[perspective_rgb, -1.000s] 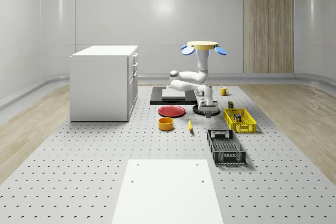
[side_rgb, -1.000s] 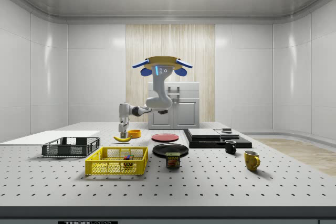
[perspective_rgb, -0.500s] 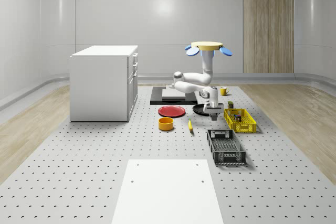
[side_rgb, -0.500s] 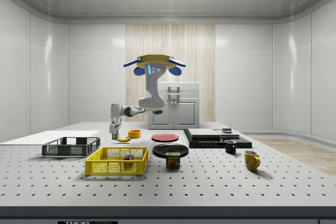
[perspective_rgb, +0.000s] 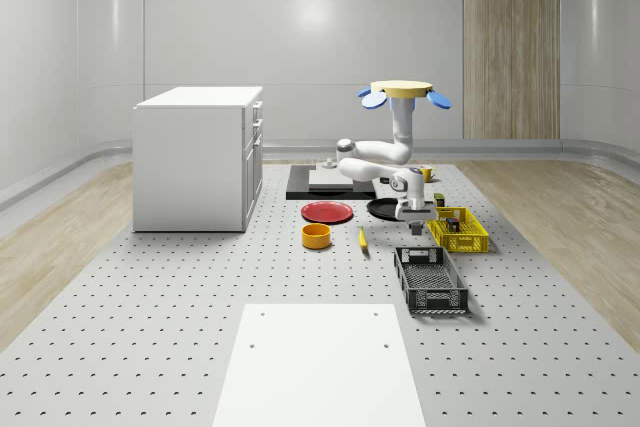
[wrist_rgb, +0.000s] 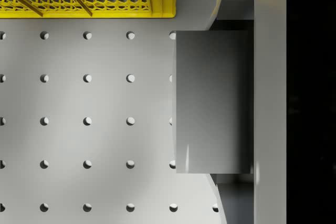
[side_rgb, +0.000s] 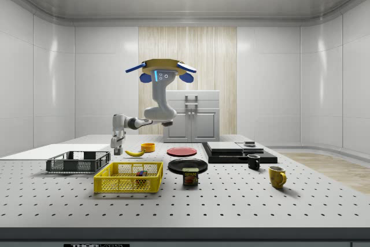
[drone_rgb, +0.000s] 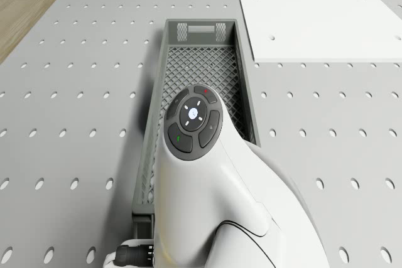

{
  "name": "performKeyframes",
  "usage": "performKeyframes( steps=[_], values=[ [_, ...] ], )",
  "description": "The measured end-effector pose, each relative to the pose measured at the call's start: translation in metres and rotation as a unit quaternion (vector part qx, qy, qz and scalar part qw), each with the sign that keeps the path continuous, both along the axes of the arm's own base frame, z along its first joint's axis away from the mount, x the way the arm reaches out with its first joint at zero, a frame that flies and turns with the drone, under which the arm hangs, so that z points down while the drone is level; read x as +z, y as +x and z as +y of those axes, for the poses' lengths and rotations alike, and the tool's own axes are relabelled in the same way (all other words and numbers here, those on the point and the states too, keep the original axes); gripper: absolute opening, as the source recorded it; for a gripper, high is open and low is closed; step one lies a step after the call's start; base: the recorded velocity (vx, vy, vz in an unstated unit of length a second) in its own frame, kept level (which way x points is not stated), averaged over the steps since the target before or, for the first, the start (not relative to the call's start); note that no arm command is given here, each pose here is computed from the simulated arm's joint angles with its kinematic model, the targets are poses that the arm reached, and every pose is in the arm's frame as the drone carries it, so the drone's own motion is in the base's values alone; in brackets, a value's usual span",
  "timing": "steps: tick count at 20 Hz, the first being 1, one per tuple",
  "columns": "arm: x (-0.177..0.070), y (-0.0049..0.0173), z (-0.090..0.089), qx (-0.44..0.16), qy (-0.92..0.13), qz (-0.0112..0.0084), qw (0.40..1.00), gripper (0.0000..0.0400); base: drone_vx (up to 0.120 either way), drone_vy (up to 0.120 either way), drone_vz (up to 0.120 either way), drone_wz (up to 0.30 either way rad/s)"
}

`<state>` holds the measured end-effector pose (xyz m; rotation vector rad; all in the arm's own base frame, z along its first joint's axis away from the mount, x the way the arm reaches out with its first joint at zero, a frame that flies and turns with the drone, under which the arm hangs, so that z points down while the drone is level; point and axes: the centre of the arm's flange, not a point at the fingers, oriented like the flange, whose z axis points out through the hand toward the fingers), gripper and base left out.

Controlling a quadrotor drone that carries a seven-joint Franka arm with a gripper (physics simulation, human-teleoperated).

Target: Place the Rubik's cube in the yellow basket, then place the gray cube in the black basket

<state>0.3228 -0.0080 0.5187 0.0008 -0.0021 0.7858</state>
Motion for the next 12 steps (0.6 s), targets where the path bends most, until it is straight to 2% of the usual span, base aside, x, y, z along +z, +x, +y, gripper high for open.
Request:
performKeyframes(
  steps=[12],
  values=[
    [0.0000,0.0000,0.0000,0.000,0.000,0.0000,1.000,0.0250,0.120,0.000,0.000,0.000]
  ],
)
